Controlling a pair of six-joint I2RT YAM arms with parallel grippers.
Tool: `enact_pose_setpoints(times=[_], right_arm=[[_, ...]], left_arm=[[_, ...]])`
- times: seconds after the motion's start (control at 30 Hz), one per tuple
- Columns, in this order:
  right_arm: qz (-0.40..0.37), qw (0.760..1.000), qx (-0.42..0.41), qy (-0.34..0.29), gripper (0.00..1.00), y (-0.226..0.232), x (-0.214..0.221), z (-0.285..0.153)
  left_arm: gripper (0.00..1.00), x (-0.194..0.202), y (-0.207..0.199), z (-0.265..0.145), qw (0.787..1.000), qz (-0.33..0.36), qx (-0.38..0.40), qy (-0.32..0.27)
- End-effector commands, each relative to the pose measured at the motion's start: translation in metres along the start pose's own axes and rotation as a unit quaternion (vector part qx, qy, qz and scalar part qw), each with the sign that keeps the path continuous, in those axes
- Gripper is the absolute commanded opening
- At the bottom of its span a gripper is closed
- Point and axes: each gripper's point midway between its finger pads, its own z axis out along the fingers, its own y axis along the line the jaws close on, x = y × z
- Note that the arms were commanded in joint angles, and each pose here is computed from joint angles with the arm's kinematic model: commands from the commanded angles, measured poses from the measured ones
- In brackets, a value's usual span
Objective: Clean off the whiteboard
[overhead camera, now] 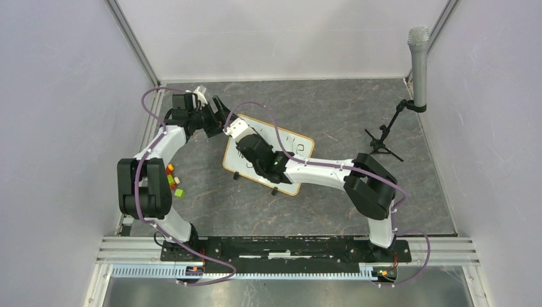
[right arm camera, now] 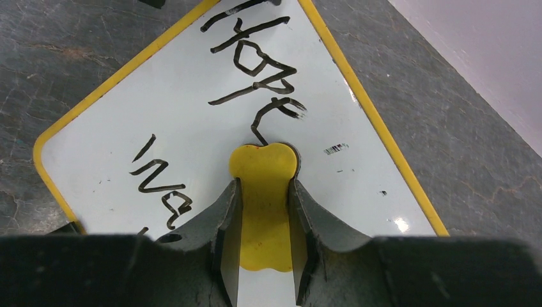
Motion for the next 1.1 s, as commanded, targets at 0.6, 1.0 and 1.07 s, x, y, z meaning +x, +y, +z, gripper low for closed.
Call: enact_pose_setpoints(times=[0.6, 1.0, 1.07], right_arm=[[-0.027, 0.999, 0.047, 0.004, 0.32, -0.049, 0.013, -0.019], [-0.005, 1.0, -0.008, -0.022, 0.31, -0.004, -0.037, 0.022], [-0.003, 1.0, -0.007, -0.023, 0.31, -0.004, -0.038, 0.023]], left_arm=[[0.84, -0.006, -0.02, 0.012, 0.996, -0.048, 0.079, 0.003], [0.72, -0.002, -0.022, 0.012, 0.995, -0.053, 0.083, 0.008], [0.7, -0.003, -0.023, 0.011, 0.995, -0.051, 0.084, 0.007]])
